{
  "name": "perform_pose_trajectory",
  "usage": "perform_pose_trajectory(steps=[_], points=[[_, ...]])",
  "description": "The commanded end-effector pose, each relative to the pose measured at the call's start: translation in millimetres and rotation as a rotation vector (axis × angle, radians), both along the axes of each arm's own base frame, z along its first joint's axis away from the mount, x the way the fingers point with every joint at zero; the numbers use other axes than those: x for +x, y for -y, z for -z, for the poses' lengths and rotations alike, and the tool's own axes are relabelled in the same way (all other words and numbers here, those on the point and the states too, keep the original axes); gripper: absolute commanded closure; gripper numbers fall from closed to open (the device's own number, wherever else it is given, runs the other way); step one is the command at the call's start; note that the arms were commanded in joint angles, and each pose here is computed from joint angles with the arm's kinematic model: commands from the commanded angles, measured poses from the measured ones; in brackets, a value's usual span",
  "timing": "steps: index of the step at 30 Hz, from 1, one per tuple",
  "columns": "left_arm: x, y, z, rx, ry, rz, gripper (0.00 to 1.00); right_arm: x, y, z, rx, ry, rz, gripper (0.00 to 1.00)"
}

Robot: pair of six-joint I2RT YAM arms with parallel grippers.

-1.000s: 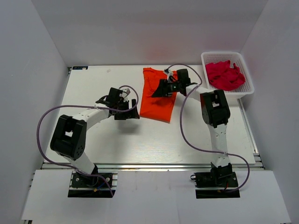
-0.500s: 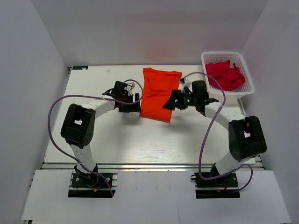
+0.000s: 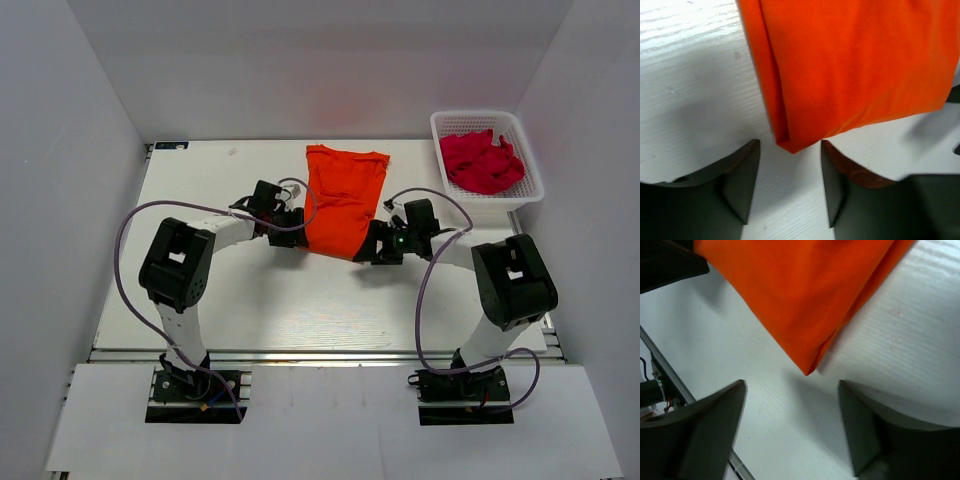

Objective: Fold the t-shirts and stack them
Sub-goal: Grab one side of the 2/3 rectangular tshirt with both arms

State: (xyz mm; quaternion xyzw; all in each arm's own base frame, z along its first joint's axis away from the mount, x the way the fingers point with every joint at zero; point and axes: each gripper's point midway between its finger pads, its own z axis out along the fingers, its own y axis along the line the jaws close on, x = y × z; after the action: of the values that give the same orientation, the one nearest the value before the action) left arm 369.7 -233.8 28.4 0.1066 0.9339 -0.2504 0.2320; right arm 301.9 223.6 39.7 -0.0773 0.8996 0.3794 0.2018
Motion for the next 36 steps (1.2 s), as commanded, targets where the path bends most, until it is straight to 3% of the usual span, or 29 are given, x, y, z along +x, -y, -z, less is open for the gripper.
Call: perform_pose_trajectory(steps=[1, 11, 16, 19, 22, 28, 31, 35, 36], points=[[-8.5, 2.8, 13.3, 0.001, -0.041, 0.018, 0.42, 10.3, -8.2, 1.0, 0.03, 0.016, -0.006, 0.26], [-11.0, 20.3, 11.0, -0.073, -0.039, 0.076, 0.83, 20.2, -19.3, 8.7, 0.06, 0.027, -0.026, 0.76], [-15.3, 22.6, 14.8, -0.091, -0.059, 0.082, 1.0, 31.6, -19.8, 7.3, 0.058, 0.071, -0.004, 0.78], [-12.8, 19.1, 9.8, -0.073, -0.043, 0.067, 1.0, 40.3, -17.1, 6.9, 0.04, 0.083, 0.009, 0.78], [-12.3, 15.1, 10.5, -0.055, -0.035, 0.052, 1.0, 36.8, -15.8, 10.0, 0.017, 0.066, 0.01, 0.6], [-13.3, 14.6, 6.7, -0.055, -0.033, 0.052, 1.0, 25.4, -2.3, 16.5, -0.034, 0.045, 0.029, 0.52], [-14.6, 16.1, 5.9, -0.064, -0.037, 0.059, 1.0, 23.6, -4.8, 19.4, -0.033, 0.034, 0.013, 0.61], [-14.6, 18.1, 3.0, -0.074, -0.045, 0.058, 1.0, 28.1, -12.9, 12.5, 0.006, 0.046, -0.009, 1.0], [-14.7, 18.1, 3.0, -0.074, -0.045, 0.058, 1.0, 28.0, -13.5, 9.9, 0.014, 0.05, -0.015, 1.0]])
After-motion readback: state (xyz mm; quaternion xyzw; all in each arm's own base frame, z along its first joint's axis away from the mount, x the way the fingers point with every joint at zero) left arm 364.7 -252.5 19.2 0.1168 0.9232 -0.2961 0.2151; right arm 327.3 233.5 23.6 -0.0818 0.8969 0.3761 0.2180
